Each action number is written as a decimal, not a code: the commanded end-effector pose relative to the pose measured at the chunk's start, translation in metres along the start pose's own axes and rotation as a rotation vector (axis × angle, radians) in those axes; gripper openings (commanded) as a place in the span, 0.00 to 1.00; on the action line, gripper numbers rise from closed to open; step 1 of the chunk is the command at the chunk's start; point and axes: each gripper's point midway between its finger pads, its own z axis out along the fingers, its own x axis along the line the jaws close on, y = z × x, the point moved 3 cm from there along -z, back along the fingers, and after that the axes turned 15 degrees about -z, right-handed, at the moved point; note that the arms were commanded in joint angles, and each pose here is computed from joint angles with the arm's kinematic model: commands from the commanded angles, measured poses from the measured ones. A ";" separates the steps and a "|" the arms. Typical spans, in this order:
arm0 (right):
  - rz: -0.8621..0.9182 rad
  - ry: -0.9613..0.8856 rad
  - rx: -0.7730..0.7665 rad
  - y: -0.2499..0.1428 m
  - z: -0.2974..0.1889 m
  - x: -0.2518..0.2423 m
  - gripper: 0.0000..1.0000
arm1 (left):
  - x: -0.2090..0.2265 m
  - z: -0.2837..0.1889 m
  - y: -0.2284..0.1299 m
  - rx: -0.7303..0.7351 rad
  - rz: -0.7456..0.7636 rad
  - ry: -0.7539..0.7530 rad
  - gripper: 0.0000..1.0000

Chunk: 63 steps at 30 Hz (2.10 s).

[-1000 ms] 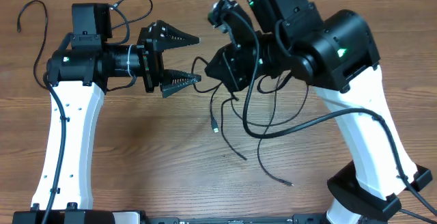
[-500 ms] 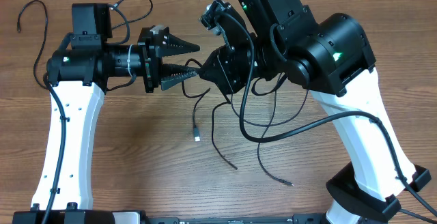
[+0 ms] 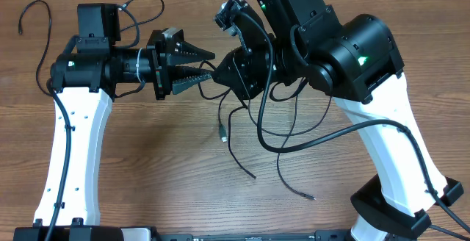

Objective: Untangle cables

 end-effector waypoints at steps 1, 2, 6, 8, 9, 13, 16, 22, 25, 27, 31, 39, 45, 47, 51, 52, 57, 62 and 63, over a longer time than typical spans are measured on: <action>-0.003 0.010 -0.010 0.001 -0.003 0.005 0.04 | -0.003 0.003 -0.011 0.030 0.010 0.006 0.33; -0.003 0.011 -0.010 0.001 -0.003 0.005 0.04 | -0.003 0.003 -0.011 0.030 0.010 0.006 0.33; -0.001 0.011 -0.007 0.000 -0.003 0.005 0.04 | -0.003 0.003 -0.011 0.030 0.010 0.006 0.29; 0.000 0.011 -0.005 0.000 -0.003 0.005 0.04 | -0.003 0.003 -0.011 0.030 0.007 0.006 0.25; 0.000 0.011 -0.004 0.000 -0.003 0.005 0.04 | -0.003 0.003 -0.011 0.030 0.007 0.006 0.24; 0.004 0.012 0.002 -0.002 -0.003 0.005 0.04 | -0.003 0.003 -0.011 0.030 -0.002 0.006 0.18; 0.005 0.012 0.005 -0.002 -0.003 0.005 0.04 | -0.003 0.003 -0.011 0.029 -0.008 0.006 0.15; 0.006 0.012 0.006 -0.003 -0.003 0.005 0.04 | -0.004 0.003 -0.011 0.030 0.008 0.006 0.04; 0.005 0.012 0.006 -0.003 -0.003 0.005 0.11 | -0.007 0.003 -0.011 0.030 0.041 0.006 0.04; 0.007 -0.001 0.010 -0.003 -0.003 0.003 0.47 | -0.009 0.003 -0.011 0.027 0.076 0.006 0.04; 0.017 -0.046 0.028 -0.007 -0.004 -0.004 1.00 | -0.015 0.002 0.000 -0.052 0.158 0.001 0.04; 0.266 -0.205 0.036 -0.020 -0.023 -0.052 1.00 | -0.017 0.000 0.011 -0.190 0.237 0.003 0.04; 0.417 -0.324 -0.004 -0.036 -0.059 -0.113 1.00 | -0.033 -0.016 -0.022 -0.470 0.491 -0.034 0.04; 0.438 -0.329 -0.015 -0.038 -0.065 -0.120 1.00 | -0.035 -0.027 -0.027 -0.569 0.526 -0.056 0.04; 0.447 -0.327 -0.019 -0.038 -0.066 -0.123 1.00 | -0.033 -0.057 -0.017 -0.804 0.523 -0.062 0.04; 0.443 -0.329 -0.019 -0.038 -0.066 -0.123 1.00 | -0.031 -0.073 -0.007 -0.916 0.519 -0.043 0.04; 0.443 -0.469 0.007 -0.046 -0.074 -0.140 1.00 | -0.002 -0.144 0.026 -1.380 0.465 0.182 0.04; 0.444 -0.742 0.055 -0.060 -0.096 -0.170 1.00 | 0.045 -0.216 0.023 -1.832 0.215 0.467 0.04; 0.444 -0.760 0.058 -0.061 -0.098 -0.171 1.00 | 0.047 -0.222 0.021 -1.869 0.198 0.490 0.04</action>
